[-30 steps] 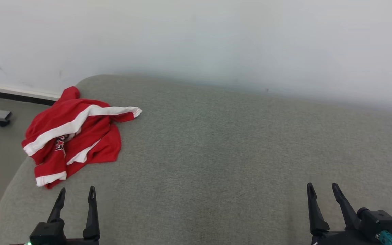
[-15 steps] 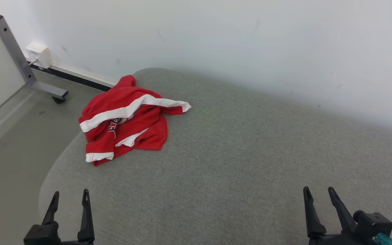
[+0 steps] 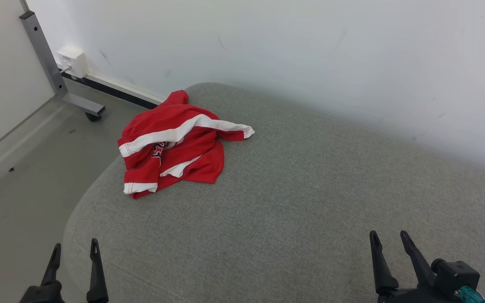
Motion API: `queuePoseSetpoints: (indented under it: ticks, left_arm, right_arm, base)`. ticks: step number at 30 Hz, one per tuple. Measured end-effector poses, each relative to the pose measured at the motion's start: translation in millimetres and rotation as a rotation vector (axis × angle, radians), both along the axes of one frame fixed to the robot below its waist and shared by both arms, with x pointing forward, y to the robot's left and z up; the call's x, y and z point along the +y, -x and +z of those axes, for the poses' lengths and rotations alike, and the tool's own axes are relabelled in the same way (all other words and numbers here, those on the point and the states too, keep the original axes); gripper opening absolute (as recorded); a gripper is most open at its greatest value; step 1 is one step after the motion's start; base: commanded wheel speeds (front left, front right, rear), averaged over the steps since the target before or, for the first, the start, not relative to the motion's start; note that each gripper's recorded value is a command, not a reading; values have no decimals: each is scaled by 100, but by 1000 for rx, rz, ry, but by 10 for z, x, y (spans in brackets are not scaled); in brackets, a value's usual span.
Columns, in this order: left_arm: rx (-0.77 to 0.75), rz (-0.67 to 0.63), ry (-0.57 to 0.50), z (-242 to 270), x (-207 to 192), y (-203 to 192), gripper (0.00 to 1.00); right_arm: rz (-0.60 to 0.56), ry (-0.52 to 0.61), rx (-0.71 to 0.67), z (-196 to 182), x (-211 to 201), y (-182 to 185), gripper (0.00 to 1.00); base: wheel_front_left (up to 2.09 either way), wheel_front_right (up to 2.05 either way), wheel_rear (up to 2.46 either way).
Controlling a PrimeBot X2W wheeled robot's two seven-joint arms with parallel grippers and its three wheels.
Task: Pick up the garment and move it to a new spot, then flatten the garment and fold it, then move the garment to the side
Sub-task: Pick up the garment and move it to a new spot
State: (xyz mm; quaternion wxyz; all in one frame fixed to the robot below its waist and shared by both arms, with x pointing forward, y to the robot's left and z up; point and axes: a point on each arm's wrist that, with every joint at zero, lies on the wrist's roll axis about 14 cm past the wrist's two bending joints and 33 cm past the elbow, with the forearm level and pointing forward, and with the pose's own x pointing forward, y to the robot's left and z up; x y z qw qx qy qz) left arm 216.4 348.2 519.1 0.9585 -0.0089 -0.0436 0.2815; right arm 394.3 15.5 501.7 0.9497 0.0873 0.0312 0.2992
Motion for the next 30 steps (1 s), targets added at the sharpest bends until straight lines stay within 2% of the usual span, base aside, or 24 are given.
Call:
queuePoseSetpoints:
  ticks: [6,10,22,30]
  left_arm:
    - [1,1,9,-17,-5,-9,100]
    - [-14,-30,-5,84,16,-170,100]
    - [-104,-90,-95,767,346,-1096,100]
    - [-100,-139,-124,973,407,-1910,100]
  right_arm:
    - [-5,6,4,-10,-18,-8,100]
    - [-17,13,3,-18,-55,-56,100]
    - [-122,48,-1,-72,-416,-406,100]
    - [-283,83,1,-197,-1057,-710,100]
  base:
    - [0,0,0]
    - [0,0,0]
    - [0,0,0]
    - [0,0,0]
